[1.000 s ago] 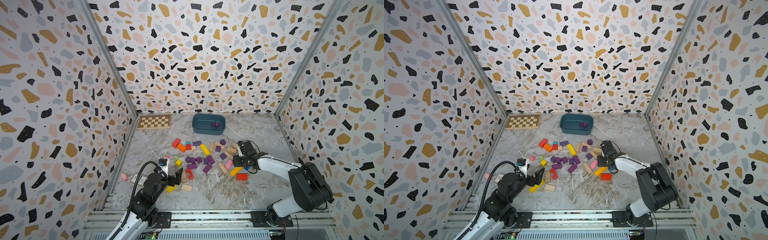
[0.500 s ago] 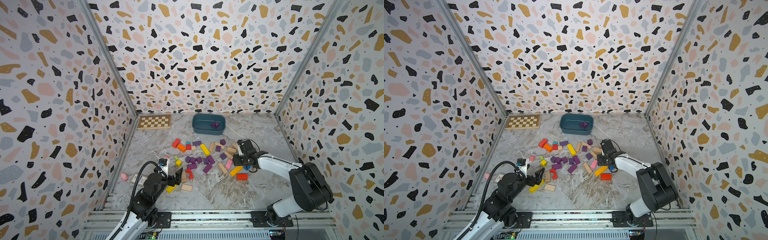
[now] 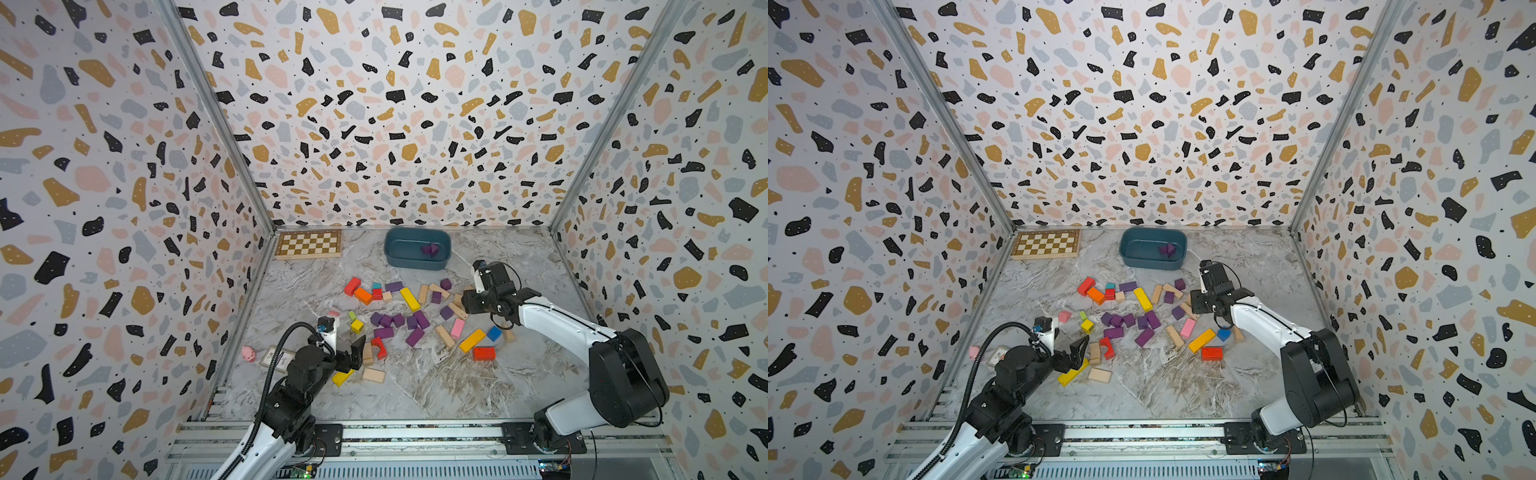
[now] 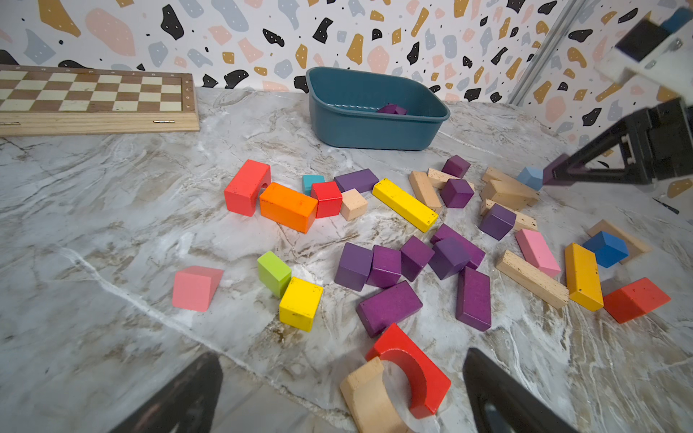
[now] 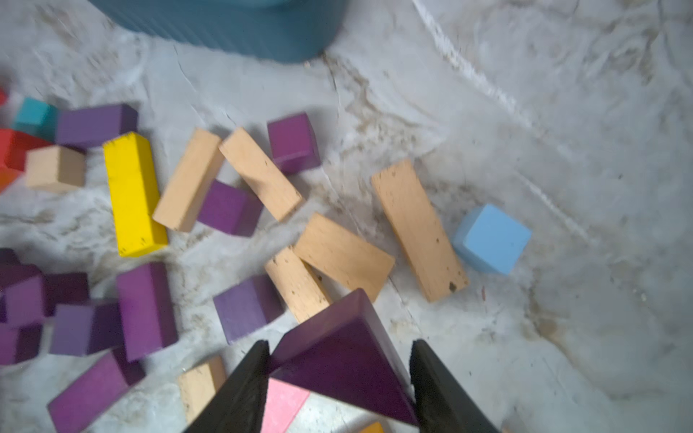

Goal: Pick purple bricks into the storage bin
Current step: Pick up the building block from the center of the board, then place the building block in the storage box.

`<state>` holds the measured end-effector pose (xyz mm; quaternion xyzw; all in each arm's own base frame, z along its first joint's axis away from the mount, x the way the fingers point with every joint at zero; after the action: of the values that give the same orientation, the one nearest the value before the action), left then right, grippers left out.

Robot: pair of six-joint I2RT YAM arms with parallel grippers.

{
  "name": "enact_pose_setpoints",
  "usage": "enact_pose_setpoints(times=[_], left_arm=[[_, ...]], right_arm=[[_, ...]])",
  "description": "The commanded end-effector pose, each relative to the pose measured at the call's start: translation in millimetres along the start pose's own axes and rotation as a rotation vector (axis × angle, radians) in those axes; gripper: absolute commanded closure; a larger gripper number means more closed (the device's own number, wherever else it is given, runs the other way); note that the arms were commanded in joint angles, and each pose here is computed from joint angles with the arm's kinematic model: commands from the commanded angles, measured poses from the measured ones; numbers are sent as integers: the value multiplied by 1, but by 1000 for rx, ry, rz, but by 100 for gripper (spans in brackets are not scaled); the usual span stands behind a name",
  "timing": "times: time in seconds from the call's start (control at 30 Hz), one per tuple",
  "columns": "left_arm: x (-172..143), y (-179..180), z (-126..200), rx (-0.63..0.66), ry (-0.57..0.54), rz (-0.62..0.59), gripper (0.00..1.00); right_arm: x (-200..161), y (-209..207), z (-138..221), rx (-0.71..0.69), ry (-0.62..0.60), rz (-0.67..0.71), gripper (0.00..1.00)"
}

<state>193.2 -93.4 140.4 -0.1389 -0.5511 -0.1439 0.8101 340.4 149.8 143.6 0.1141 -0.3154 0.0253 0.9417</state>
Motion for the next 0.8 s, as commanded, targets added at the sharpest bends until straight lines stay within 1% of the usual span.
enact_pose_setpoints(times=[0.0, 0.13, 0.33, 0.5, 0.77], left_arm=[[14, -3, 1, -18, -50, -6, 1], [13, -3, 1, -18, -49, -6, 1], [13, -3, 1, -15, -48, -5, 1], [13, -2, 0, -10, -47, -3, 1], [13, -2, 0, -7, -46, -3, 1]], right_arm=[[40, 16, 5, 35, -71, 34, 55], [81, 34, -4, 68, -123, 61, 55], [130, 57, -29, 94, -164, 101, 56], [162, 73, -57, 117, -176, 123, 57], [202, 104, -111, 171, -181, 153, 57]])
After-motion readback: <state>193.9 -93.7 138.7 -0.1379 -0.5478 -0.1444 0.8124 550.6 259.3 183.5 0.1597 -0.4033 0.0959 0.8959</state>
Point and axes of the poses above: each gripper's point midway between its finger pads, its own z axis back along the fingers, its own y axis along the line the jaws close on, x = y × z, the point moved 4 cm from there along z, back along the fingers, and after that the axes turned 8 degrees about -z, right-handed, at the moved point
